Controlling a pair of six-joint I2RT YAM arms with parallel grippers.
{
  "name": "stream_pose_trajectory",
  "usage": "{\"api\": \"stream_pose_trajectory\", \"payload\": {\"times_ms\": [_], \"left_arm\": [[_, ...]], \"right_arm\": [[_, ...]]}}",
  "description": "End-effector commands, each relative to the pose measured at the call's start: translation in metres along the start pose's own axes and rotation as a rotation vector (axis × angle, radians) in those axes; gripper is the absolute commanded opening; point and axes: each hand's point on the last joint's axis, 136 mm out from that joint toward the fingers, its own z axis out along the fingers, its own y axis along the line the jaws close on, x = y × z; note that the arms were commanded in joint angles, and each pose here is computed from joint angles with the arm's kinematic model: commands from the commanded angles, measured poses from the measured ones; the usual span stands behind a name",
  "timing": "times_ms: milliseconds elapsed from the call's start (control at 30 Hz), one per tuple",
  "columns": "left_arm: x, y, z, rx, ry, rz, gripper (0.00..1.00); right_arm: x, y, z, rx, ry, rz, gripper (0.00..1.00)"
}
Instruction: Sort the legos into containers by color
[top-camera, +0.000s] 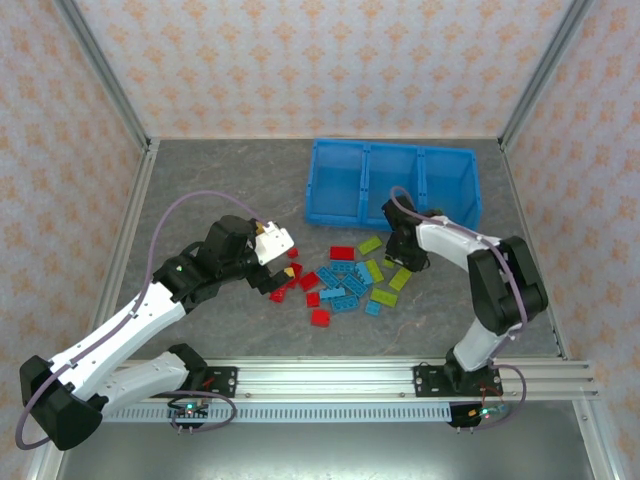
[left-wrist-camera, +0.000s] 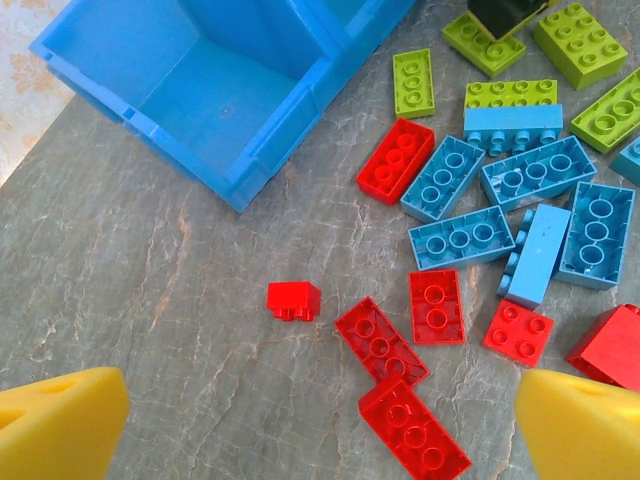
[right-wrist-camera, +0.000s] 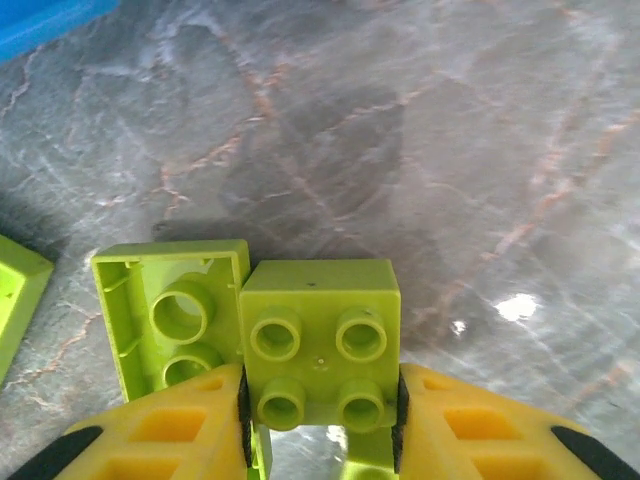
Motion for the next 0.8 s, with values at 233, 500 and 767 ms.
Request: {"api": "stream_pose_trajectory", "payload": {"times_ms": [233,500,767], "left_arm": [[0.003,0.004,-0.001,-0.028,0.011,0.011,1.0],[0.002,0.004,-0.001,-0.027,0.008,0.01,1.0],[0.004,0.005,-0.001,-0.033,0.011,0.007,1.0]], "right_arm": [[-0.05,-0.022,-0.065,-0.075,-0.216,0.179,0.37],[-0.123,-0.043,-0.116,-0.156,-0.389,0.313,0.37],[-0.205,-0.038,-0.097,-0.162,-0.395,0.385,0.43]]}}
